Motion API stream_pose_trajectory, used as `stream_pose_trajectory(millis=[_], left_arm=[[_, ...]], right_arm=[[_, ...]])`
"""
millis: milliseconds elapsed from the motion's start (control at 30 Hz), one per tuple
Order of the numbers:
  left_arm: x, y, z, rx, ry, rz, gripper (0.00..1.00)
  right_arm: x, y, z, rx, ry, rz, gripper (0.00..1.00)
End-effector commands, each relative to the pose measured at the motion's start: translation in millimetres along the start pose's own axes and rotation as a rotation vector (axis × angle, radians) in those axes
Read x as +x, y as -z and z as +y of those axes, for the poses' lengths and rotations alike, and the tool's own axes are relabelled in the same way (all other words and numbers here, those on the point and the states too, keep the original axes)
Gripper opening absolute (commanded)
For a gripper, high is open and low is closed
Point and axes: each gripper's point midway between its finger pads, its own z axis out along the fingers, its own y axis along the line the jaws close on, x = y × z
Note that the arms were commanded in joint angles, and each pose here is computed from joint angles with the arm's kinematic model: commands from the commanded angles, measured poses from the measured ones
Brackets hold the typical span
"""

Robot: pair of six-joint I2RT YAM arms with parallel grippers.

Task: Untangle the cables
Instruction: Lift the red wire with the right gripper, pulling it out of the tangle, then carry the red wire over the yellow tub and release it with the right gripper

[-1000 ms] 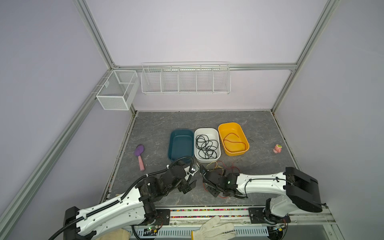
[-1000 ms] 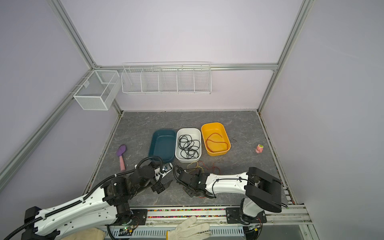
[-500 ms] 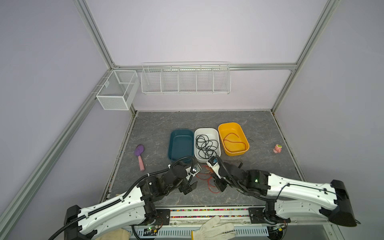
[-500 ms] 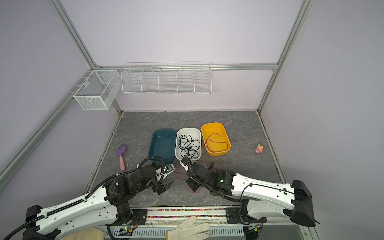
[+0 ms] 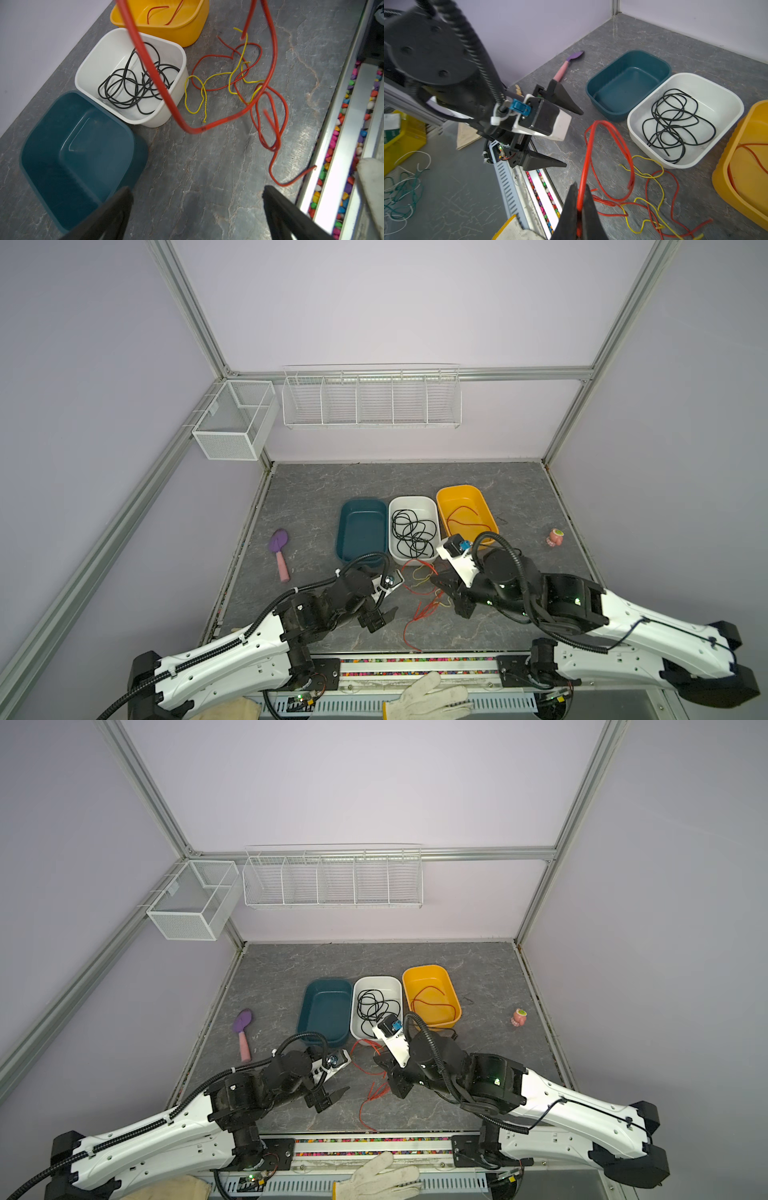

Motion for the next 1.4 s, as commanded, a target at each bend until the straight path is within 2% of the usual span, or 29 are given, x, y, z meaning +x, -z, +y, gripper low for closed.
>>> stream_pose_trajectory(millis=[0,300,433,633,767,1000,1167,1367], left_arm=[[-10.3,4.8,-11.4,0.068,0.029,-0.057,0.98],[-58.4,44.4,-4.8,0.074,0.094,-0.328,1.0],[-68.2,57.9,-4.6,0.092,0.121,-0.371,1.0],[-49.4,53.4,10.2,-0.011,0.061,-0.276,1.0],[-37.2,41.2,12.3,-0.038,0.052,-0.222,1.0],[-17.7,12.9,0.7,0.004,0.042,-0.115,1.0],[-2.4,-5.1,-3.3,0.011,0.02,-0.016,1.0],[1.4,-9.3,2.2,-0.026,0.008,-0.002,1.0]], right_arm=[[-14.7,15.9,13.6,-0.07,0.02,-0.041,0.07],[-22.4,24.7,22.9,-0.125,0.029,-0.057,0.07],[-20.6,25.7,14.6,-0.083,0.022,-0.055,0.06],[-25.2,36.2,-43.5,0.209,-0.028,-0.09,0.06],[-25.4,40.2,-83.4,0.338,-0.124,-0.101,0.06],[-23.2,26.9,-140.9,0.41,-0.341,-0.029,0.06],[-26.8,15.8,-176.4,0.451,-0.441,0.007,0.06],[-23.7,2.4,-229.4,0.52,-0.555,0.037,0.06]])
